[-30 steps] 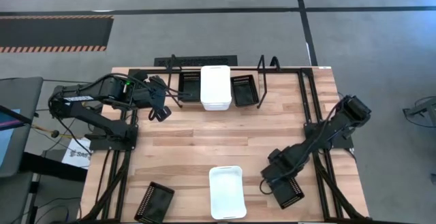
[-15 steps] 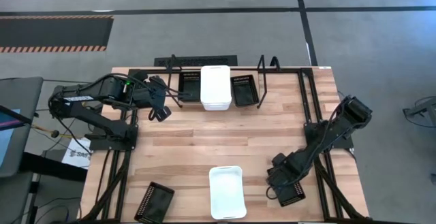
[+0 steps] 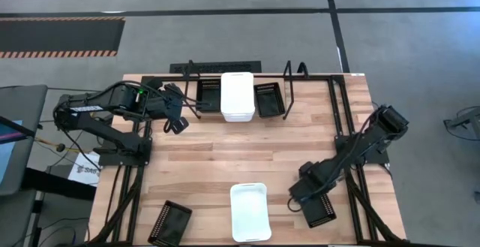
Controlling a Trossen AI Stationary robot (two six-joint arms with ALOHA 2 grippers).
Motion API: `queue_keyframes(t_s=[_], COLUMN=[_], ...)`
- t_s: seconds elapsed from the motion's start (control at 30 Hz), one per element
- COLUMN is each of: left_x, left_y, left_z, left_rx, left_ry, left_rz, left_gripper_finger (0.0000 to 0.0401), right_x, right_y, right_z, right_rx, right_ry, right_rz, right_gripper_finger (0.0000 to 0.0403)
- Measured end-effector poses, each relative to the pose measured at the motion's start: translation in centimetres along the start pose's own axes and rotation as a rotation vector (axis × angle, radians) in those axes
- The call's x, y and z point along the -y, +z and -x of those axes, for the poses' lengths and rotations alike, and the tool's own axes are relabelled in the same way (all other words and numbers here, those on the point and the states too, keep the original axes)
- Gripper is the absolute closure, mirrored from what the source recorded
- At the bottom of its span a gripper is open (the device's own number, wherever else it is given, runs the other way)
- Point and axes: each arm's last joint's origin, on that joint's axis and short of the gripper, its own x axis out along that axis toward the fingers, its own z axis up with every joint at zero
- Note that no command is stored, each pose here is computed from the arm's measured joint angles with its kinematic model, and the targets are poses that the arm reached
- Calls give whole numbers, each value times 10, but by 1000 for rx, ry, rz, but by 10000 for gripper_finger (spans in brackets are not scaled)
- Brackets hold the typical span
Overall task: Stack baskets on shelf by color
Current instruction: Stack the black bin on top of the right black bin on the shelf
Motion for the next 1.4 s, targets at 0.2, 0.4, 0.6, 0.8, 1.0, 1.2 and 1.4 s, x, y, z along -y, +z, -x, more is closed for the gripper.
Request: queue_keyframes(t_s=[0.2, 0.4, 0.6, 0.8, 1.0, 1.2, 1.4], left_x=[0, 0, 0, 0, 0, 0, 0], left_y=[0, 0, 0, 0, 0, 0, 0], left_z=[0, 0, 0, 0, 0, 0, 0], left_rx=[0, 9, 8, 8, 8, 8, 7], left_ry=[0, 16, 16, 17, 16, 15, 13], left_rz=[0, -3, -16, -15, -4, 8, 13], left_gripper_finger=[401, 401, 401, 401, 401, 401, 401], right_x=[2, -1, 7, 3, 1, 1, -5], right_y=[-3, -4, -9, -10, -9, -4, 7], right_z=[-1, -7, -22, -36, -56, -54, -41], right_rx=[10, 23, 32, 21, 6, -1, -4], right_ry=[-19, 2, -55, 24, 95, 102, 150], right_rz=[12, 28, -28, -38, -75, -83, -25], right_gripper_finger=[219, 219, 219, 219, 222, 301, 389])
